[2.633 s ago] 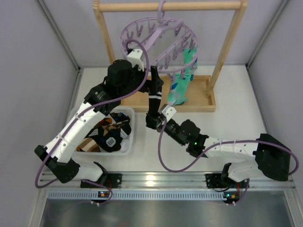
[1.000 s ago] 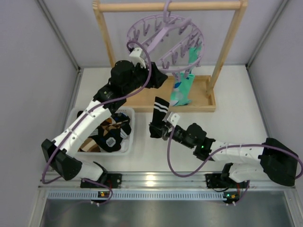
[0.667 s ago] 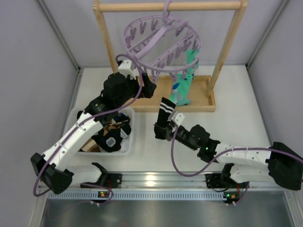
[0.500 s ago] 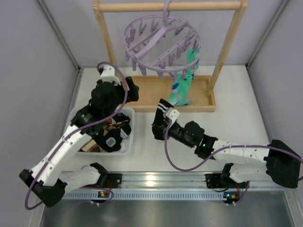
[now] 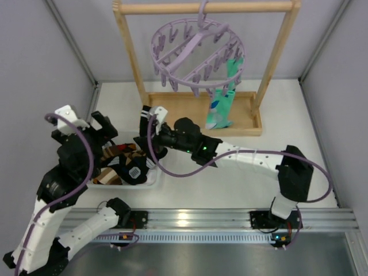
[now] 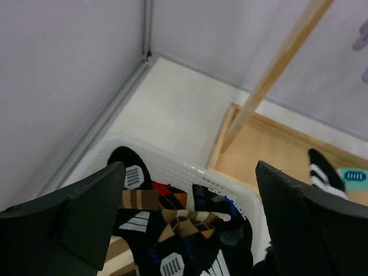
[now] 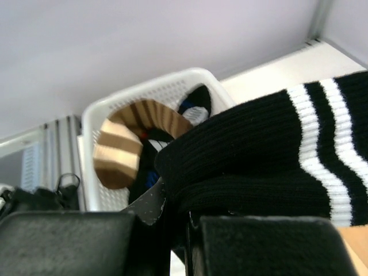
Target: Remove the socks clipped to the hanger
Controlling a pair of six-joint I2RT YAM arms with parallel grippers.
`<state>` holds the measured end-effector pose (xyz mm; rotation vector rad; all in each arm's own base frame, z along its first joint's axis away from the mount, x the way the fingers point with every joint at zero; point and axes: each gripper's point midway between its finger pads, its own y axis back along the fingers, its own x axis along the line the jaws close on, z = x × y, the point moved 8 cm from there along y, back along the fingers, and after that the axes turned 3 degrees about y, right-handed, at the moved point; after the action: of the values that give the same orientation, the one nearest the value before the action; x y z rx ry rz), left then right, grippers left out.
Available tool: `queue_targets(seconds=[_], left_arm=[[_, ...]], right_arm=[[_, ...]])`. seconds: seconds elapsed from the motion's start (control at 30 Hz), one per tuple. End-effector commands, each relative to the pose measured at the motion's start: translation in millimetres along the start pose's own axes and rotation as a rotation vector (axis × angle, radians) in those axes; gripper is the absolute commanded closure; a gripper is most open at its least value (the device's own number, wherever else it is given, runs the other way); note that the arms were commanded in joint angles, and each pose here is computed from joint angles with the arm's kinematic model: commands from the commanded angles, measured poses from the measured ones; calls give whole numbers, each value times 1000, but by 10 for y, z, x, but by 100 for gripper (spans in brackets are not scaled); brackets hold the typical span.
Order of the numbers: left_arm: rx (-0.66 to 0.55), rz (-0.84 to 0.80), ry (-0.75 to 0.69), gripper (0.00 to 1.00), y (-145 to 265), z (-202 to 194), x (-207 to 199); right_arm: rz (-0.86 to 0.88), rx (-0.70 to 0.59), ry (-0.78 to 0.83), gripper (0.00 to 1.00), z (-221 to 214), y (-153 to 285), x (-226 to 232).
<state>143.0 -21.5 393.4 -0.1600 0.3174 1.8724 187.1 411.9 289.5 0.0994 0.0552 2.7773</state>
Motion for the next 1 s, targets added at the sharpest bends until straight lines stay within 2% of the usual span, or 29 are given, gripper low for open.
queue_targets(seconds=[0.0,0.03,0.07,0.17,0.2,0.3,0.33,0.37,0.4,0.43,0.5,0.57,0.6,0.63,0.77,0.97], left_arm=[[-103,109,3,2,158,289,278],[-116,121,9,2,184,323,319],[-128,140,8,2,202,351,356],[-151,139,21,2,274,444,428],[-154,136,25,2,289,454,443],[-159,133,27,2,313,467,471],[-158,134,23,2,311,462,472],[-157,134,20,2,308,452,472],[-153,131,18,2,299,444,459],[-152,128,18,2,300,440,459],[-145,114,13,2,289,424,436],[-135,103,10,2,272,396,409],[-131,102,6,2,260,381,396],[-123,88,2,2,252,364,377],[-59,-10,-9,2,193,202,230],[102,-260,-43,2,144,-103,-112]], right_arm=[[134,69,7,100,39,-342,353],[148,129,3,100,-189,-512,406],[160,106,7,100,-61,-643,447],[173,179,-15,99,-363,-951,512],[156,205,-26,96,-536,-1041,507],[177,211,-24,82,-598,-1133,574],[179,209,-21,53,-582,-1150,590],[174,206,-16,35,-552,-1144,592],[150,197,-10,22,-510,-1134,578],[140,168,12,1,-378,-1072,556],[98,115,40,0,-104,-939,511],[66,103,51,1,-18,-809,430],[55,57,52,1,222,-664,406],[36,76,52,1,164,-571,339],[-92,11,28,1,365,-32,108],[-275,34,-28,1,197,995,-315]])
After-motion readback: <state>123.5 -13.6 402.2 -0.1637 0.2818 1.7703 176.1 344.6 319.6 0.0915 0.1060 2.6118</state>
